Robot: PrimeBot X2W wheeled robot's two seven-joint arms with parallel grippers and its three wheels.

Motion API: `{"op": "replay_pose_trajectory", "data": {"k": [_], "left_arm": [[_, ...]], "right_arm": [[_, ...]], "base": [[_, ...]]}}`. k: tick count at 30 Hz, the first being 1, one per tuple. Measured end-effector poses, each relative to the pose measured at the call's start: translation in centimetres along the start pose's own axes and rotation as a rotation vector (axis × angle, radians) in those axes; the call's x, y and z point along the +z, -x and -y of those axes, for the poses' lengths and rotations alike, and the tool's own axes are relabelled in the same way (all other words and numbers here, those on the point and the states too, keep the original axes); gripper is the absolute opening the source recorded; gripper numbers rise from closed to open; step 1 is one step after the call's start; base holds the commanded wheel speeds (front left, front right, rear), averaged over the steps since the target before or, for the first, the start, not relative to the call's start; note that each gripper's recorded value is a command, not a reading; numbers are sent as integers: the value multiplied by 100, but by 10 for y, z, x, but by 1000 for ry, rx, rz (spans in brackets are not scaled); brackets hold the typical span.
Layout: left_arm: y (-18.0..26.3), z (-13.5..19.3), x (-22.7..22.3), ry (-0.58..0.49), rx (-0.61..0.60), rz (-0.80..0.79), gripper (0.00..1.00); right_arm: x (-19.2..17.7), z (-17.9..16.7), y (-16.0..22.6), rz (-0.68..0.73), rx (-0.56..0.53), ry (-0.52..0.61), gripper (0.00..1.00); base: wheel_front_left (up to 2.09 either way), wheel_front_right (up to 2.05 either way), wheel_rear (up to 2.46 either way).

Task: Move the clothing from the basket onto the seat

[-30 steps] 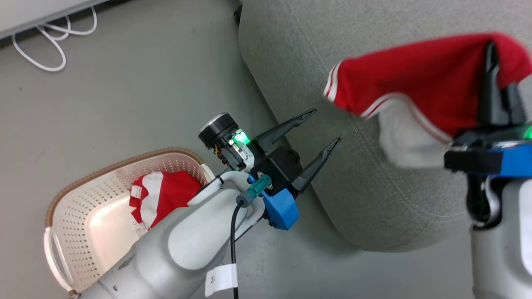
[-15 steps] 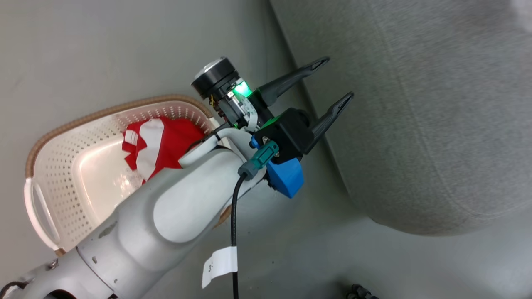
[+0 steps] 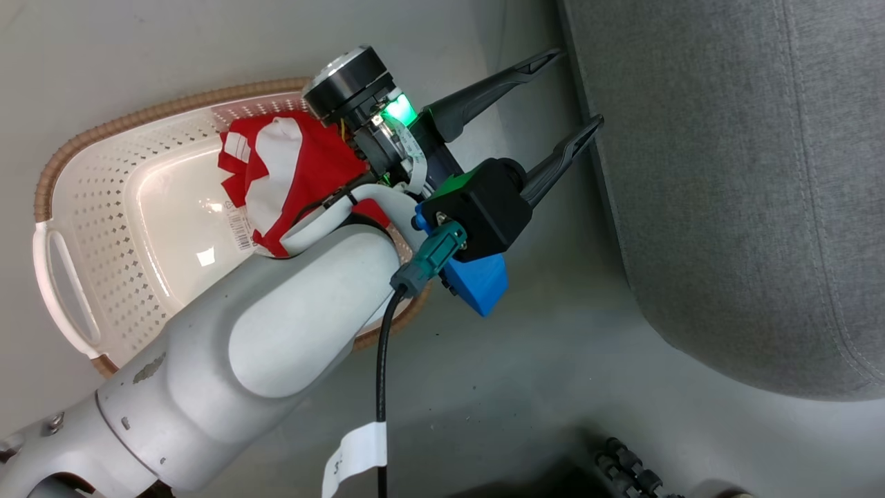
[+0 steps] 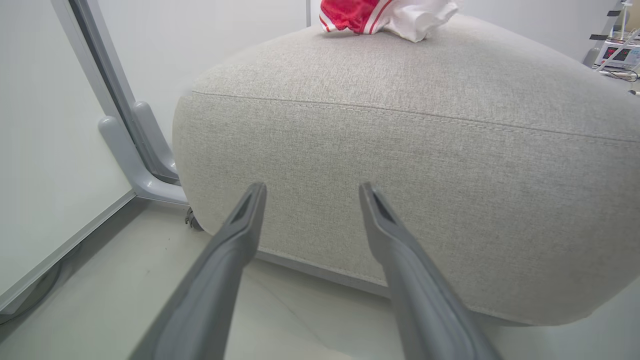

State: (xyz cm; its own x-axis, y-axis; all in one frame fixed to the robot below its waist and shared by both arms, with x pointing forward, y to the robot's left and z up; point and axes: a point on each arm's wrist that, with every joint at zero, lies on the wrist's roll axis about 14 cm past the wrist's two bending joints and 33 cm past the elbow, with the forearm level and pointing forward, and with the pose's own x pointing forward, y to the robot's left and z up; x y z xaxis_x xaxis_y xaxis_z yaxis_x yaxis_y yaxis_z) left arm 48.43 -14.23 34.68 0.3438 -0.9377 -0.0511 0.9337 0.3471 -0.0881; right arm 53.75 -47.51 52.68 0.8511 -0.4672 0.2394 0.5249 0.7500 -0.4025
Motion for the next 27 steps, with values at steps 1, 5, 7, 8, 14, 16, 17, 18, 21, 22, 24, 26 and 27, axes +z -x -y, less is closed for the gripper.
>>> {"op": "replay_pose_trajectory", "data": {"k": [1, 5, 7, 8, 14, 16, 17, 18, 21, 22, 24, 26, 27], "left_arm": [[0, 0, -1, 2, 0, -2, 100], [1, 1, -1, 1, -1, -2, 100], [2, 1, -1, 3, -1, -2, 100], [2, 1, -1, 2, 0, -3, 100], [4, 0, 1, 0, 8, -3, 100], [5, 0, 3, -5, 9, -1, 100], [4, 0, 5, -7, 9, 3, 100], [4, 1, 8, -8, 9, 6, 100], [5, 4, 15, -6, 15, 20, 100], [6, 5, 17, -6, 18, 25, 100], [6, 8, 22, -6, 18, 30, 100], [7, 13, 29, -3, 19, 42, 100], [8, 13, 32, -6, 23, 47, 100]], "right_arm": [[-9, -4, 3, -25, 2, -8, 0], [-40, -13, 17, -116, 4, -36, 0], [-59, -17, 26, -176, 7, -50, 0], [-67, -20, 30, -202, 11, -56, 0], [-100, -34, 56, -319, 28, -91, 0], [-100, -34, 59, -325, 20, -103, 18], [-99, -32, 59, -321, 13, -107, 80], [-98, -29, 61, -324, 10, -107, 100], [-96, -25, 71, -328, 11, -109, 100], [-94, -22, 75, -324, 12, -108, 100], [-90, -15, 84, -322, 7, -109, 100], [-88, -10, 97, -329, 8, -110, 100], [-87, -9, 103, -334, 11, -108, 100]], "base": [[0, 0, 0], [0, 0, 0], [0, 0, 0], [0, 0, 0], [0, 0, 0], [0, 0, 0], [0, 0, 0], [0, 0, 0], [0, 0, 0], [0, 0, 0], [0, 0, 0], [0, 0, 0], [0, 0, 0]]}}
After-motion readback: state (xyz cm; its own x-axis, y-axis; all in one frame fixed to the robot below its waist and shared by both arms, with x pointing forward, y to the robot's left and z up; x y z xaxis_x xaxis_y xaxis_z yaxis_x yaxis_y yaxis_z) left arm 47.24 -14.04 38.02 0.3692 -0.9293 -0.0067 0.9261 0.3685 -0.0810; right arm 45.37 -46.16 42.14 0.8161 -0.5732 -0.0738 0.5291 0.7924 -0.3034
